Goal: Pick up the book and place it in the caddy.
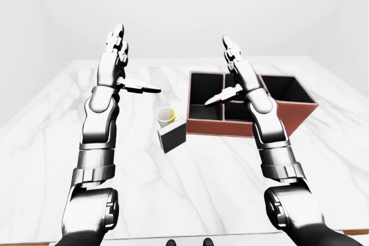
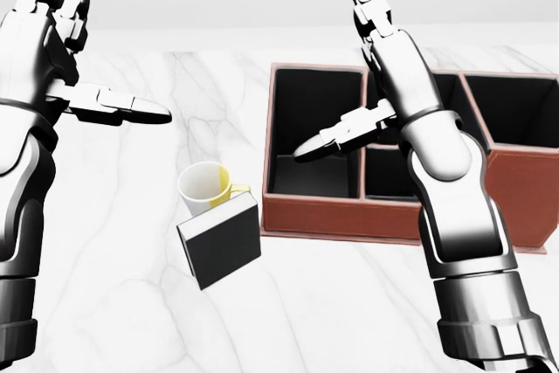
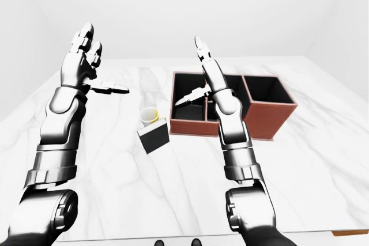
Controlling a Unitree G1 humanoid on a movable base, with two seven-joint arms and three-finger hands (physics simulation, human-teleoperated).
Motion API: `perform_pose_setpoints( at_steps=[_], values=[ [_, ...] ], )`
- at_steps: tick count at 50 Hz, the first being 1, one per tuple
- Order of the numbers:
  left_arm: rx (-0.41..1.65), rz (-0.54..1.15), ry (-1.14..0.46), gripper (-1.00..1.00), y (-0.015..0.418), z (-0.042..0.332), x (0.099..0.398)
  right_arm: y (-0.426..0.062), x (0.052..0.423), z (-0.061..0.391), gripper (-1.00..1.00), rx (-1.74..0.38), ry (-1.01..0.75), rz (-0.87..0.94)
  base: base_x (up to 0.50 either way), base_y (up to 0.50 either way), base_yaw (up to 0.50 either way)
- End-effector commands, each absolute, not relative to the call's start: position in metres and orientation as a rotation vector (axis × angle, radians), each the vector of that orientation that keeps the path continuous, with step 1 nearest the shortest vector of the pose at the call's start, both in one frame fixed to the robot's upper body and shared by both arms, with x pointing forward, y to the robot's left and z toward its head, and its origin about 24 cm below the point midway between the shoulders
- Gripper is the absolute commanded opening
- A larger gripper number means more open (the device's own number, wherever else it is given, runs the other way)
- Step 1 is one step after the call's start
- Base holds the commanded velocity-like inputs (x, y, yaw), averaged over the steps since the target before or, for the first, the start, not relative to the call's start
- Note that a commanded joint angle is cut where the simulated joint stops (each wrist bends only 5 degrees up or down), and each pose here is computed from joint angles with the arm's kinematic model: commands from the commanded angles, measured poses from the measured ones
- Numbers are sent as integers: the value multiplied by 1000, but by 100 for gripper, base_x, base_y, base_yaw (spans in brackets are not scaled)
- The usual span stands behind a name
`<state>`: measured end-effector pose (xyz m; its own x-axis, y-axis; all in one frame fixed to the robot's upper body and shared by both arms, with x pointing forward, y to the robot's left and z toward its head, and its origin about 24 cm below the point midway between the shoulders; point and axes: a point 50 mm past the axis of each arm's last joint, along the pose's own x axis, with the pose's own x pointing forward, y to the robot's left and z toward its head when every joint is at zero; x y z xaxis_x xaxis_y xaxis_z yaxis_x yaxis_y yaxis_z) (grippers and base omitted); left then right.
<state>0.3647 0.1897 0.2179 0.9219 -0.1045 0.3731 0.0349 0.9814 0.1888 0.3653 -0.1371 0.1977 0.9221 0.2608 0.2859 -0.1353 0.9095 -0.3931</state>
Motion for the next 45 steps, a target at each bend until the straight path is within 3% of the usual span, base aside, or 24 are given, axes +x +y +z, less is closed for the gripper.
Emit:
perform_pose_setpoints(
  at_steps=[1, 33, 42, 45],
  values=[
    [179, -71, -381, 100, 190, 215, 365, -137, 366, 196, 100, -379, -334, 210, 14, 0, 0],
    [167, -63, -362, 100, 195, 210, 365, -131, 363, 186, 100, -403, -316, 213, 6, 0, 0],
    [169, -64, -382, 100, 194, 213, 363, -119, 353, 170, 100, -484, -295, 229, 0, 0, 0],
    [169, -63, -384, 100, 195, 214, 362, -117, 354, 159, 100, -570, -274, 159, 0, 0, 0]
  ],
)
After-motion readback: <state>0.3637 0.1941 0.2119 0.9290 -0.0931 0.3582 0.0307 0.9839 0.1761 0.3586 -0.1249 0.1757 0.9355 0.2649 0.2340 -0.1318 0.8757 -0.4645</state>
